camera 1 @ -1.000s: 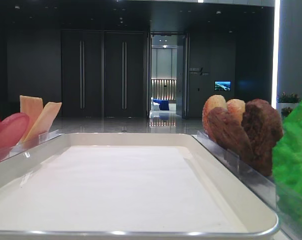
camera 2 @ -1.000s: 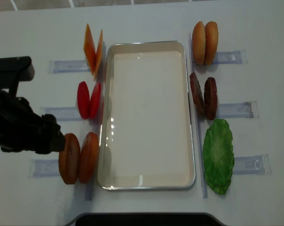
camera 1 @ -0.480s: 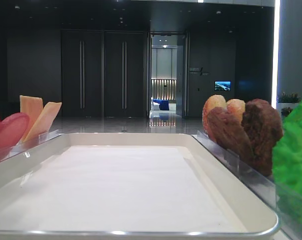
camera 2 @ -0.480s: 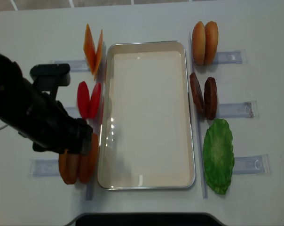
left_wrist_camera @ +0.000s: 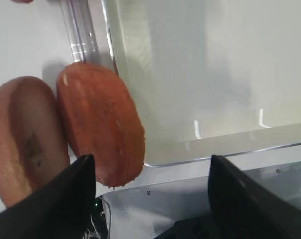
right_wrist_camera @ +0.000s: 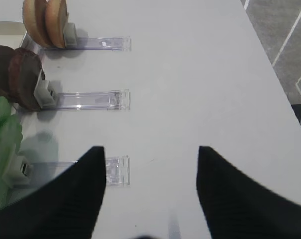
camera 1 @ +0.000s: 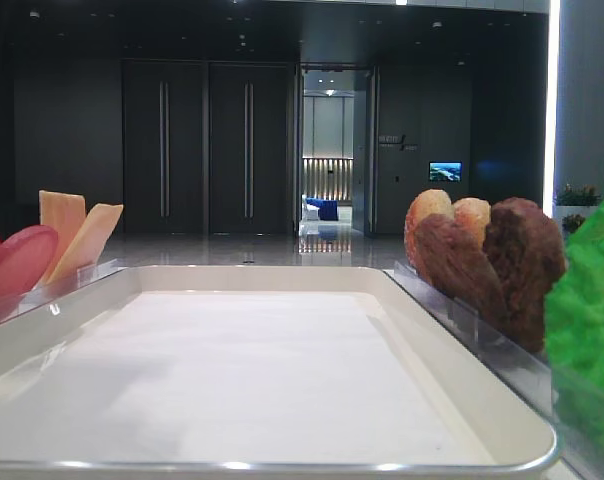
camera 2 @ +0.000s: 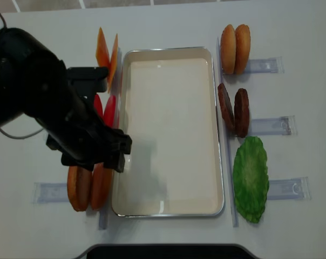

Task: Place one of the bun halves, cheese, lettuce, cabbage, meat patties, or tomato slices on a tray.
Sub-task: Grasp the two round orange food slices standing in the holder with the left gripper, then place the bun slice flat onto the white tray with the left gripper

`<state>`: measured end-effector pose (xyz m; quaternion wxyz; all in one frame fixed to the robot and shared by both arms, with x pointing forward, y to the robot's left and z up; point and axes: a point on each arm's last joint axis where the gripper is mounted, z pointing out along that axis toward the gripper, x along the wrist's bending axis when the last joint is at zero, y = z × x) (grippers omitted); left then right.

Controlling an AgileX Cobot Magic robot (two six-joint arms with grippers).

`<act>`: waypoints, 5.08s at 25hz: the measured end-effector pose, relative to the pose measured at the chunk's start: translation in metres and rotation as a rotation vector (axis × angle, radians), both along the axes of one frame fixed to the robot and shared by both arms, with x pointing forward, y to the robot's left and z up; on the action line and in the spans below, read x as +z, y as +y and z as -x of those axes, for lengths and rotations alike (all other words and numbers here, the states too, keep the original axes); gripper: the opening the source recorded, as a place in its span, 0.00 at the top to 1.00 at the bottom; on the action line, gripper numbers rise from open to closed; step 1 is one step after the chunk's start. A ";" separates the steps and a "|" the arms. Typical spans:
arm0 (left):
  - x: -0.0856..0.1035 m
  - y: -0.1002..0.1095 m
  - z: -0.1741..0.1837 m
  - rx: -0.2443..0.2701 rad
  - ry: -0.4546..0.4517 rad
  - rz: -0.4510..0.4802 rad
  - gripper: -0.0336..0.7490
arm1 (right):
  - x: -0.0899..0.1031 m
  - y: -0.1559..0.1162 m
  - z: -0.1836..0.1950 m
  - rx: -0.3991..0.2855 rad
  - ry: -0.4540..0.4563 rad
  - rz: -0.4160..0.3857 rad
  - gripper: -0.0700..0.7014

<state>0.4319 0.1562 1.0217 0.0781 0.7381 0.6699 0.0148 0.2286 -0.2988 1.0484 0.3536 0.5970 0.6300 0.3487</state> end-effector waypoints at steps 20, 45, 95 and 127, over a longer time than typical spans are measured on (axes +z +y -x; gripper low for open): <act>-0.017 -0.002 -0.009 -0.002 0.039 -0.077 0.23 | 0.000 0.000 0.000 0.000 0.000 0.000 0.40; -0.044 -0.008 -0.017 -0.013 0.131 -0.154 0.24 | 0.000 0.000 0.000 0.000 0.000 0.000 0.40; -0.052 -0.003 -0.017 -0.035 0.182 -0.248 0.76 | 0.000 0.000 0.000 0.000 0.000 0.000 0.42; 0.049 -0.008 -0.011 -0.060 -0.024 -0.004 0.78 | 0.000 0.000 0.000 0.027 0.000 0.000 0.43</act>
